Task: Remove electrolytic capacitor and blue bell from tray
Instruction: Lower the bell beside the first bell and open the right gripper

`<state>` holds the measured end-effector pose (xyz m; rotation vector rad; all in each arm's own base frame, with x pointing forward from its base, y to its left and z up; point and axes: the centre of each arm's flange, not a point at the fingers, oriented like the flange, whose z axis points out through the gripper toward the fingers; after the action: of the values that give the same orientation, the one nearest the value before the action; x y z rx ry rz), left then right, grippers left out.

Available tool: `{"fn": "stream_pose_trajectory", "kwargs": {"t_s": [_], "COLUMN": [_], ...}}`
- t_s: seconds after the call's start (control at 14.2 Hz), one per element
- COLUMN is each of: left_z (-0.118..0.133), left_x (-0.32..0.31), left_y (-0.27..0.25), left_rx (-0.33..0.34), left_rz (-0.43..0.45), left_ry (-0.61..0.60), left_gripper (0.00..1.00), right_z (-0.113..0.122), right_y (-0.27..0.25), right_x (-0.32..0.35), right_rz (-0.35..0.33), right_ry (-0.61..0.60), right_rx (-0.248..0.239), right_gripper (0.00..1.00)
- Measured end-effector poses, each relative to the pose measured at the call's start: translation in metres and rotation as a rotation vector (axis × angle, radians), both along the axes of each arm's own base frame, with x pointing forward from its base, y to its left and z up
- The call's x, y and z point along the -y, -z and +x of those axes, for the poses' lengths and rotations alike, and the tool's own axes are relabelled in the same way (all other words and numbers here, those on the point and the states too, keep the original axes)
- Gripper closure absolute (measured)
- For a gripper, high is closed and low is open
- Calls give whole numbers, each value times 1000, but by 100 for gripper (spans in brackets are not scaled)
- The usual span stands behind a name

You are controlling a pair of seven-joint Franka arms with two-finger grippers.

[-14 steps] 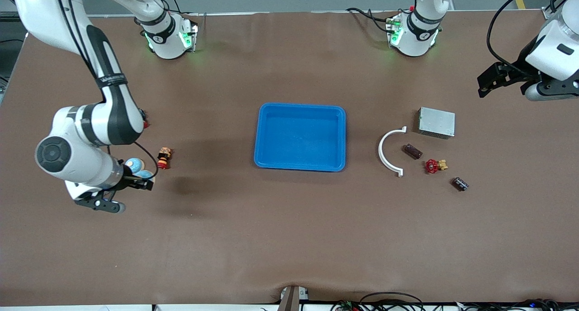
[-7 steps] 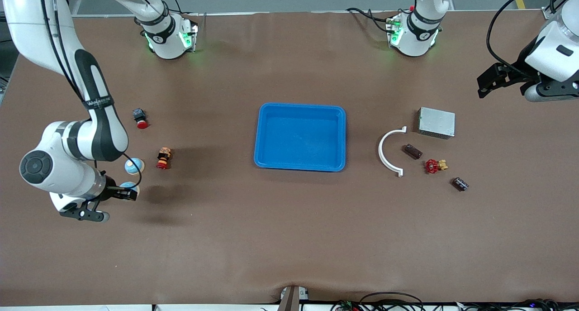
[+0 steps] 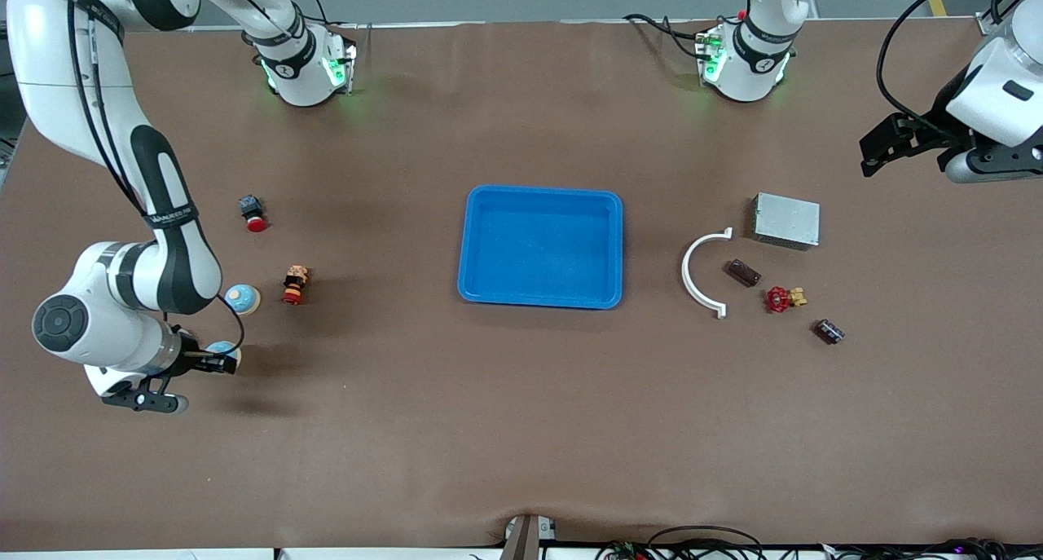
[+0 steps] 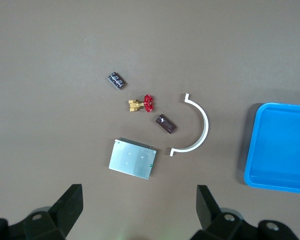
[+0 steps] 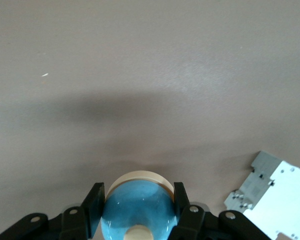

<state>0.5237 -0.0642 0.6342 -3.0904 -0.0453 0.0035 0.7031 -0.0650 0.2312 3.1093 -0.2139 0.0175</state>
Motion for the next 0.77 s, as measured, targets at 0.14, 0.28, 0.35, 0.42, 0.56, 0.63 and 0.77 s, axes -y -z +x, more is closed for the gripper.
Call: {"fn": "stream_pose_trajectory", "kwargs": {"t_s": [0.14, 0.28, 0.35, 0.42, 0.56, 0.63, 0.77], "left_z": [0, 0, 0, 0, 0, 0, 0], "left_x": [0, 0, 0, 0, 0, 0, 0], "left_y": [0, 0, 0, 0, 0, 0, -2], "left_rx": [0, 0, 0, 0, 1, 1, 5], "left_rz": [0, 0, 0, 0, 0, 0, -1], "left_ry": [1, 1, 1, 1, 1, 0, -1], "left_gripper": [0, 0, 0, 0, 0, 0, 0], "right_z": [1, 1, 1, 2, 2, 1, 1], "right_y": [7, 17, 22, 24, 29, 31, 33], "right_x": [7, 13, 16, 17, 20, 22, 25], "right_rz": [-2, -2, -2, -2, -2, -2, -2], "right_ry": [-6, -5, -4, -2, 2, 4, 9], "right_rx": [15, 17, 16, 14, 10, 8, 8], "right_gripper": [39, 39, 39, 39, 39, 39, 39]}}
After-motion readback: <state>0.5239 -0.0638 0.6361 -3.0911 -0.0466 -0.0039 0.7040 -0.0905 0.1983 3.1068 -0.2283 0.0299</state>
